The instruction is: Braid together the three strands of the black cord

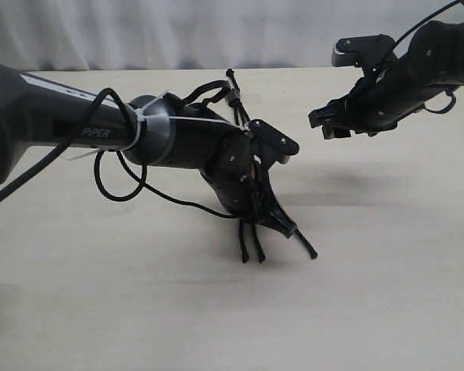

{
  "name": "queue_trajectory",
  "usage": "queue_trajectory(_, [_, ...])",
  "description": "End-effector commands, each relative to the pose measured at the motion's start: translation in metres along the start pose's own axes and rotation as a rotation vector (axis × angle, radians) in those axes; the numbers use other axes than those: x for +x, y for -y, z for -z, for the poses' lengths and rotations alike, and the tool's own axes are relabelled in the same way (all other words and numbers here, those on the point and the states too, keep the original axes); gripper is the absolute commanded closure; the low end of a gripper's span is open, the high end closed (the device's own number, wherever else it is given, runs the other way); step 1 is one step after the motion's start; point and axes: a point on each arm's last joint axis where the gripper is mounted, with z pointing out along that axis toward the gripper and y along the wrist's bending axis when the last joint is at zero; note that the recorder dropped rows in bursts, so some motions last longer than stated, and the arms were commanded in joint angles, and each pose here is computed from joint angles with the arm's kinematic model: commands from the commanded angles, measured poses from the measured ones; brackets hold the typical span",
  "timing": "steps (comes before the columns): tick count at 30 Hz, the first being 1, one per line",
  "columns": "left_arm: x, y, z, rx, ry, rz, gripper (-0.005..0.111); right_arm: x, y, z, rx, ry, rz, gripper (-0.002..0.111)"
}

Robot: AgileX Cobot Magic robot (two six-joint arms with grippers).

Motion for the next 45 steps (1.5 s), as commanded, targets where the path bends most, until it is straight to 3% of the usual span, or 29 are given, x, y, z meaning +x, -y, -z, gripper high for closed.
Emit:
queue_trajectory(1, [-0.005, 0.002, 0.011, 0.003, 0.011, -0.002, 0.092, -0.002, 0.0, 0.0, 0.001, 0.013, -0.001, 0.055])
queue_trajectory(8, [-0.013, -0.022, 0.039, -0.038, 0.039, 0.011, 0.092, -0.002, 0.0, 0.0, 0.001, 0.013, -0.001, 0.055])
queue_trajectory(12, [-0.016, -0.049, 0.058, -0.028, 0.059, 0.138, 0.092, -0.002, 0.0, 0.0, 0.001, 0.013, -0.001, 0.055])
queue_trajectory(13, [-0.015, -0.047, 0.057, 0.01, 0.048, 0.197, 0.092, -0.002, 0.0, 0.0, 0.001, 0.013, -0.001, 0.055])
queue_trajectory(14, [-0.015, -0.041, 0.056, 0.027, 0.044, 0.183, 0.092, -0.002, 0.0, 0.0, 0.001, 0.013, -0.001, 0.055])
queue_trajectory(17, [-0.019, -0.008, 0.051, 0.056, 0.076, 0.047, 0.092, -0.002, 0.0, 0.0, 0.001, 0.013, -0.001, 0.055])
queue_trajectory(19, [-0.016, 0.0, 0.037, 0.047, 0.075, 0.002, 0.091, -0.002, 0.0, 0.0, 0.001, 0.013, -0.001, 0.055])
queue_trajectory(24, [-0.011, -0.011, 0.017, 0.026, 0.062, 0.015, 0.067, -0.002, 0.0, 0.0, 0.001, 0.013, -0.001, 0.055])
queue_trajectory(37, [-0.011, -0.01, 0.004, 0.039, 0.093, 0.059, 0.066, -0.002, 0.0, 0.0, 0.001, 0.013, -0.001, 0.055])
queue_trajectory(45, [0.0, -0.01, -0.007, 0.046, 0.003, 0.06, 0.066, -0.002, 0.0, 0.0, 0.001, 0.013, -0.001, 0.055])
